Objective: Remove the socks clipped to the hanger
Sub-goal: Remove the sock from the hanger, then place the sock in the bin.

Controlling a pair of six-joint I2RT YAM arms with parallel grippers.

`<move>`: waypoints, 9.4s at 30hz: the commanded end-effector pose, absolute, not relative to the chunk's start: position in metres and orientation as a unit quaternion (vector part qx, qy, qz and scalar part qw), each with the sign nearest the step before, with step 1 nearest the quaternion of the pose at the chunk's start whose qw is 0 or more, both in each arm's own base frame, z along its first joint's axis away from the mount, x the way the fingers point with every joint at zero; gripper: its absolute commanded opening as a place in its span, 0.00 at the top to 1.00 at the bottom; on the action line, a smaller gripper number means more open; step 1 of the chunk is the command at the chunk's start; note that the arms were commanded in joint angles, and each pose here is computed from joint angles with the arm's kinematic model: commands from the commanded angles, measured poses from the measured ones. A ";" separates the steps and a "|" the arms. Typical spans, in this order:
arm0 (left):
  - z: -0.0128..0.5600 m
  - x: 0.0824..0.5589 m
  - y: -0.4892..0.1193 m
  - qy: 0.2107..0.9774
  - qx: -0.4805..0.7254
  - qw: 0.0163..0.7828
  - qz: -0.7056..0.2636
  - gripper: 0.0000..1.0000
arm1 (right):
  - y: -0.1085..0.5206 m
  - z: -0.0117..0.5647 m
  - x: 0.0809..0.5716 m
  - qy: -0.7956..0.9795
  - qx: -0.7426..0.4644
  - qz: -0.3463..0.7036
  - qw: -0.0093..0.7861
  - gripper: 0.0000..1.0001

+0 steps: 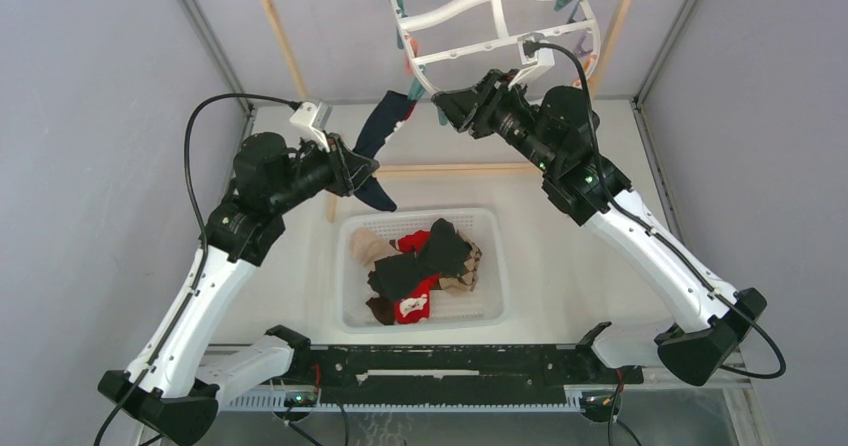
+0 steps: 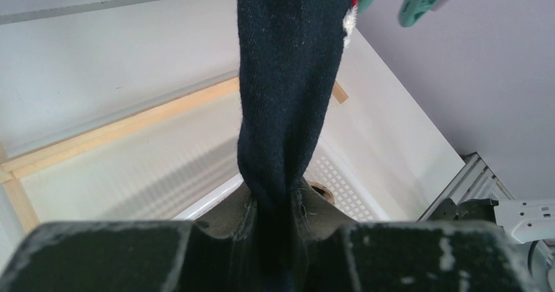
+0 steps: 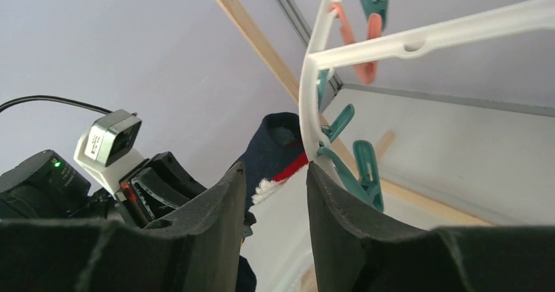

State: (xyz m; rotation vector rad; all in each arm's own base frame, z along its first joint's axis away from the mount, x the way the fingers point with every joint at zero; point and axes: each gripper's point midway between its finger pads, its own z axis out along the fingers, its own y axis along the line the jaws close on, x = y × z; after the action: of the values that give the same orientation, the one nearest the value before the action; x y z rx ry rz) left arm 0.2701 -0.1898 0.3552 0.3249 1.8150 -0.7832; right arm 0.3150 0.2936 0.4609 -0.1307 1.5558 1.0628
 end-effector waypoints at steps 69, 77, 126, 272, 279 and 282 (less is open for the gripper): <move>0.423 0.270 -0.412 0.687 0.307 0.428 -0.500 0.81 | 0.072 0.506 0.332 0.601 0.034 0.381 0.702 0.47; 0.407 0.270 -0.404 0.700 0.307 0.428 -0.482 0.81 | 0.129 0.484 0.289 0.628 -0.041 0.424 0.652 0.48; 0.366 0.237 -0.318 0.718 0.268 0.451 -0.457 0.82 | 0.207 0.435 0.297 0.677 -0.075 0.378 0.627 0.44; 0.306 0.205 -0.253 0.760 0.192 0.417 -0.459 0.76 | 0.242 0.406 0.291 0.616 -0.032 0.458 0.640 0.00; 0.279 0.204 -0.244 0.778 0.160 0.413 -0.446 0.75 | 0.244 0.373 0.275 0.642 -0.037 0.458 0.614 0.00; 0.262 0.208 -0.235 0.793 0.135 0.416 -0.424 0.74 | 0.244 0.356 0.269 0.656 -0.040 0.454 0.602 0.00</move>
State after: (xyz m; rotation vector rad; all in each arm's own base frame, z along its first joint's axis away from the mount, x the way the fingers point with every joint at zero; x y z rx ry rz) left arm 0.2007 -0.2447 0.2699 0.4332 2.0009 -1.1139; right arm 0.2816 0.2438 0.3629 -0.0812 1.5044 1.0338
